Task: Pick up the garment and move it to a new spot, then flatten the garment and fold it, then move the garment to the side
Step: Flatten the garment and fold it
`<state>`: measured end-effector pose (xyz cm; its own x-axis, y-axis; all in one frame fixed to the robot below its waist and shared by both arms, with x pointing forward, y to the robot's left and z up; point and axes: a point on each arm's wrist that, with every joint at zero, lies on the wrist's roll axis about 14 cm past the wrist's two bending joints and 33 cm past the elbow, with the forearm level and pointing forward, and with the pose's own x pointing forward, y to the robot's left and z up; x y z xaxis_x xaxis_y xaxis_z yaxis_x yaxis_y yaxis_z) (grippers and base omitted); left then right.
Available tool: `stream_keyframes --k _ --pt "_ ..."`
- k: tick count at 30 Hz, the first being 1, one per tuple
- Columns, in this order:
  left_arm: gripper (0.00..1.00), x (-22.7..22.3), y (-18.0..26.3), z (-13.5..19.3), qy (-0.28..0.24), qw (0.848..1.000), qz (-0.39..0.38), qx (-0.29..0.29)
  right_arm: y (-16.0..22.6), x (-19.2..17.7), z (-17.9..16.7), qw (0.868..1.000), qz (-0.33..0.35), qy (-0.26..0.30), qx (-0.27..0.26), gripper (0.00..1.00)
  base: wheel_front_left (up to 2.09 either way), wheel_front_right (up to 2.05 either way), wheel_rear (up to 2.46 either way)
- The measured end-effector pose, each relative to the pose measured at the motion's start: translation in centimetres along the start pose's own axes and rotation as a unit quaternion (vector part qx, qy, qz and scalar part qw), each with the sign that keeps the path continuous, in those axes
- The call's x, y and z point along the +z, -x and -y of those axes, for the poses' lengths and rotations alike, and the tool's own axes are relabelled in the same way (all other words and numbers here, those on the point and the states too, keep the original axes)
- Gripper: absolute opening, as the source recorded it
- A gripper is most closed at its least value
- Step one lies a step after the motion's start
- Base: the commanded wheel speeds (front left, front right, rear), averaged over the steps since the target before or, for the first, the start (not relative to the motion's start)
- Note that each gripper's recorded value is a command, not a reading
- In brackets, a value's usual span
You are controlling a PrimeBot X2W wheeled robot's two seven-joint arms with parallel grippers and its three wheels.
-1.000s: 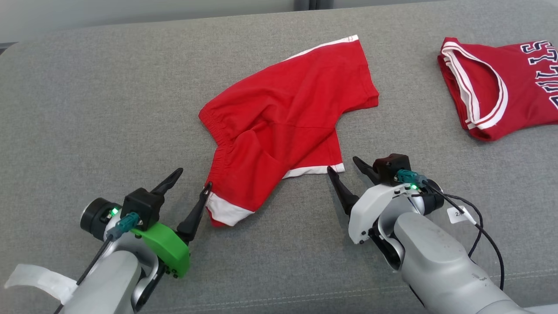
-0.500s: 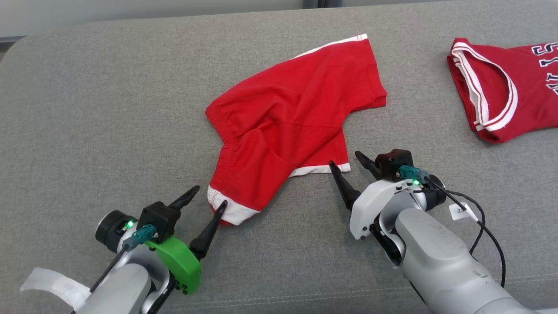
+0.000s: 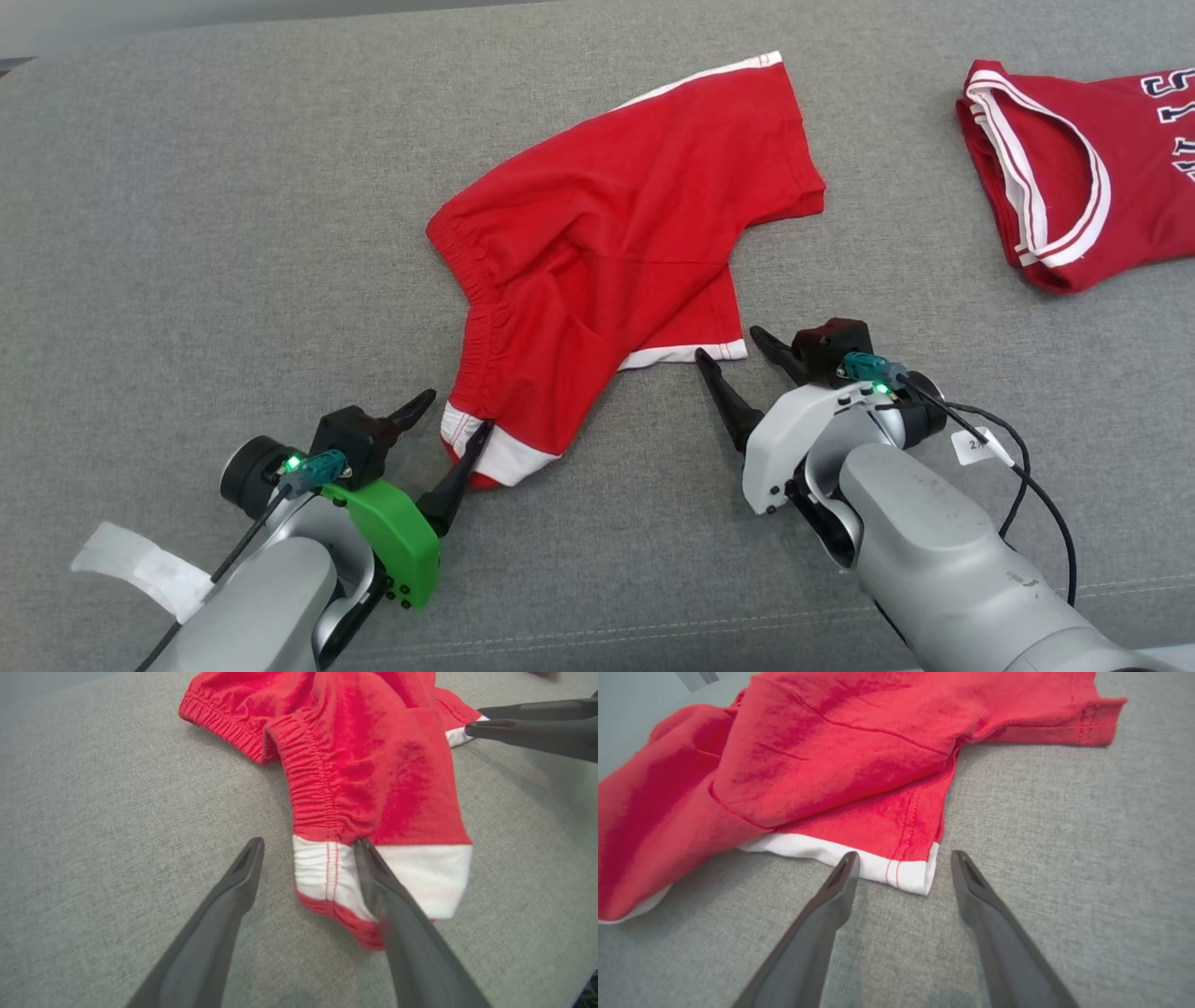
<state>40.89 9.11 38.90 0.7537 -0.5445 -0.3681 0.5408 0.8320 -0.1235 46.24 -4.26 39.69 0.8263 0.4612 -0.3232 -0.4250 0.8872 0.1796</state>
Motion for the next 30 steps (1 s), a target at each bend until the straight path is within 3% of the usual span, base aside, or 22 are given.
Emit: stream_keyframes --k 1,3,12,25,30 --pt "0.64 -0.1 -0.1 0.1 0.0 1.0 -0.002 -0.002 -0.1 -0.1 -0.1 1.0 -0.001 -0.001 0.002 0.62 0.0 0.0 0.0" --pt "0.0 -0.4 -0.2 0.4 0.002 1.0 -0.008 -0.009 -0.2 -0.1 -0.4 1.0 -0.003 -0.001 0.006 0.0 0.0 0.0 0.0" --pt "0.0 0.8 0.1 -0.3 -0.006 1.0 0.011 -0.004 -0.8 1.6 -1.0 1.0 0.018 -0.001 0.015 0.0 0.0 0.0 0.0" --pt "0.0 9.2 3.0 -2.6 -0.037 0.987 0.146 0.057 2.2 7.7 0.8 0.993 0.119 -0.003 -0.003 0.0 0.0 0.0 0.0" --pt "0.0 11.9 3.7 -2.5 -0.058 0.98 0.183 0.055 3.6 9.8 1.1 0.988 0.151 -0.009 0.0 0.0 0.0 0.0 0.0"
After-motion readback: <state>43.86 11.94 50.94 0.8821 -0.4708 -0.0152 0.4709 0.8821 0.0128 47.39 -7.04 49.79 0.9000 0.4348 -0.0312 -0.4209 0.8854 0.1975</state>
